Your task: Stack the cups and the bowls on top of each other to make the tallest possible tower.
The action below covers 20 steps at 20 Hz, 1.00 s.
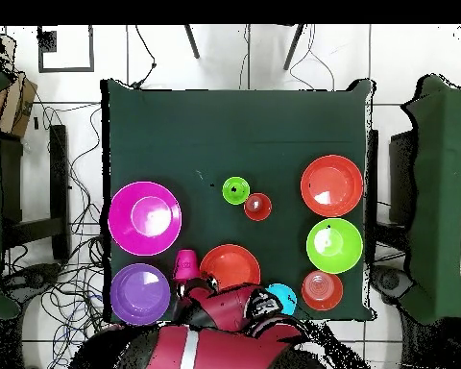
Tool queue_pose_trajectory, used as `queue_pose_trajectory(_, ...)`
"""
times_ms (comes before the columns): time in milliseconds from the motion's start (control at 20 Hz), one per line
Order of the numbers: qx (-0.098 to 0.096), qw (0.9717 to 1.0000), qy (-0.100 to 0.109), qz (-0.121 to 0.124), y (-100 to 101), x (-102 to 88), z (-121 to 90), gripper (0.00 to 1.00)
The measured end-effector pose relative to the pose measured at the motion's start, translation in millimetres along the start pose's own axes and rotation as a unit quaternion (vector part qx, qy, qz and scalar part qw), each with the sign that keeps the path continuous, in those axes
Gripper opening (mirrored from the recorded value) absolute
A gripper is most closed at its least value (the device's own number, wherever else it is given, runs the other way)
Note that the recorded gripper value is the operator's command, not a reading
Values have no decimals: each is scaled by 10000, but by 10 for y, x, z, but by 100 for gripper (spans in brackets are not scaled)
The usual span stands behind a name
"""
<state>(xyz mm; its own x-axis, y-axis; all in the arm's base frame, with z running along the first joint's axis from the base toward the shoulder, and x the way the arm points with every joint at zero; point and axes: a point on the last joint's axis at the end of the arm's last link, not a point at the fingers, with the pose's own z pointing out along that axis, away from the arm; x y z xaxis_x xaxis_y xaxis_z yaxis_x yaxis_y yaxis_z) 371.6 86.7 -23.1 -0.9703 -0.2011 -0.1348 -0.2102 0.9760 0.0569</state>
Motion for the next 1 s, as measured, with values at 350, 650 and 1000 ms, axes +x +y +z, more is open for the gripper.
queue_pose_trajectory(350,13,9996,-182,236,-183,-132,-85,0)
queue_pose_trajectory(650,13,9988,-302,376,-294,-265,-237,0)
queue_pose_trajectory(1000,-31,9980,-410,479,-368,-383,-333,0)
